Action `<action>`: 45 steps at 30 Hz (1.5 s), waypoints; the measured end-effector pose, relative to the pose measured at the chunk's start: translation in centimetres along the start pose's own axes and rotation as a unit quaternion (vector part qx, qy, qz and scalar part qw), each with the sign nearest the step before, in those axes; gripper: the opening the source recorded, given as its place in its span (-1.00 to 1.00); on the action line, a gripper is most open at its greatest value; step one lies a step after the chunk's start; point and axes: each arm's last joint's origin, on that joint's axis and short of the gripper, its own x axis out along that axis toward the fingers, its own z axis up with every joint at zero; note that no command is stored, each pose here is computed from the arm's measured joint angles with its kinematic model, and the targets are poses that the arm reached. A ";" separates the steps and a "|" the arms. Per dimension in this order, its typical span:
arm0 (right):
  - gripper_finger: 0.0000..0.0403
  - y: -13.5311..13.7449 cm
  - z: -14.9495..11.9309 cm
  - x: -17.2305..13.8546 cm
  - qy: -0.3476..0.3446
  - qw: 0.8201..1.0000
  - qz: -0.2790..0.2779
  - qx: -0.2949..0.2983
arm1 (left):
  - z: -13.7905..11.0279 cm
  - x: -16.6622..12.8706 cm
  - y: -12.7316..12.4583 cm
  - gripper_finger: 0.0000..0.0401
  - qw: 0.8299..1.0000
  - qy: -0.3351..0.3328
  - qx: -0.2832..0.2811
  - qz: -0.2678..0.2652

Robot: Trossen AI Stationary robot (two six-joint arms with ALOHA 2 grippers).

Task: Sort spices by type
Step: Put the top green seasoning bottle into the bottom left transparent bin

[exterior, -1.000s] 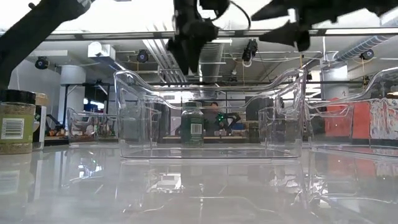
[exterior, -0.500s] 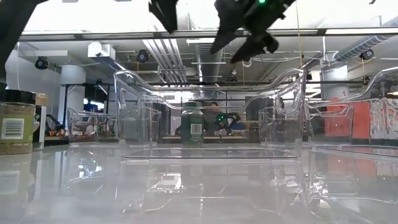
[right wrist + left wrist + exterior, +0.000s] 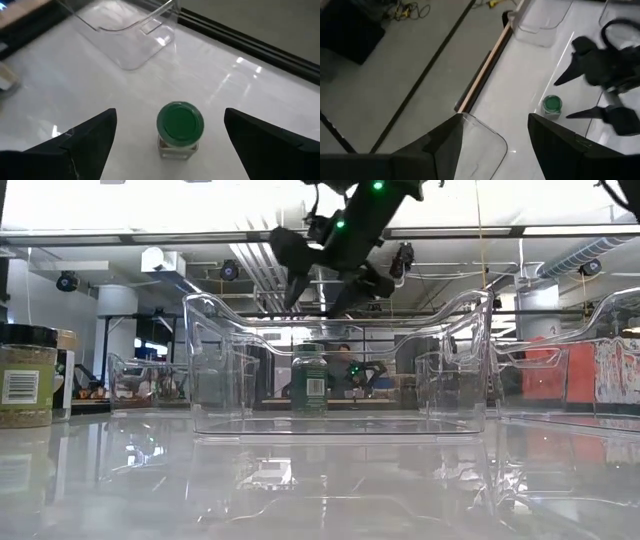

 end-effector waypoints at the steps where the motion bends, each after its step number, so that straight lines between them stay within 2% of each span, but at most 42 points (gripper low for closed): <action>1: 0.79 0.1 0.3 0.2 0.004 1.000 -0.005 0.000 | -0.2 -0.4 0.2 0.03 1.000 -0.005 -0.002 0.000; 10: 0.79 0.0 1.1 2.1 0.059 0.998 -0.020 0.018 | -1.0 -2.4 1.1 0.03 1.000 -0.029 -0.012 0.000; 22: 0.79 -0.7 0.1 4.4 0.102 0.994 -0.032 0.007 | -0.7 -1.7 0.8 0.03 1.000 -0.020 -0.004 0.000; 27: 0.78 -1.1 -0.1 5.5 0.129 0.991 -0.023 0.024 | -0.7 -1.6 0.6 0.03 1.000 -0.018 0.003 -0.017; 31: 0.65 -1.2 -0.1 5.5 0.128 0.991 -0.021 0.026 | -0.7 -1.5 0.6 0.03 1.000 -0.016 0.003 -0.016; 41: 0.13 -1.4 0.0 5.7 0.131 0.991 -0.024 0.028 | -0.7 -1.5 0.6 0.03 1.000 -0.016 0.000 -0.017; 45: 0.01 -1.4 0.0 5.8 0.131 0.991 -0.024 0.028 | -0.7 -1.5 0.6 0.03 1.000 -0.016 0.000 -0.017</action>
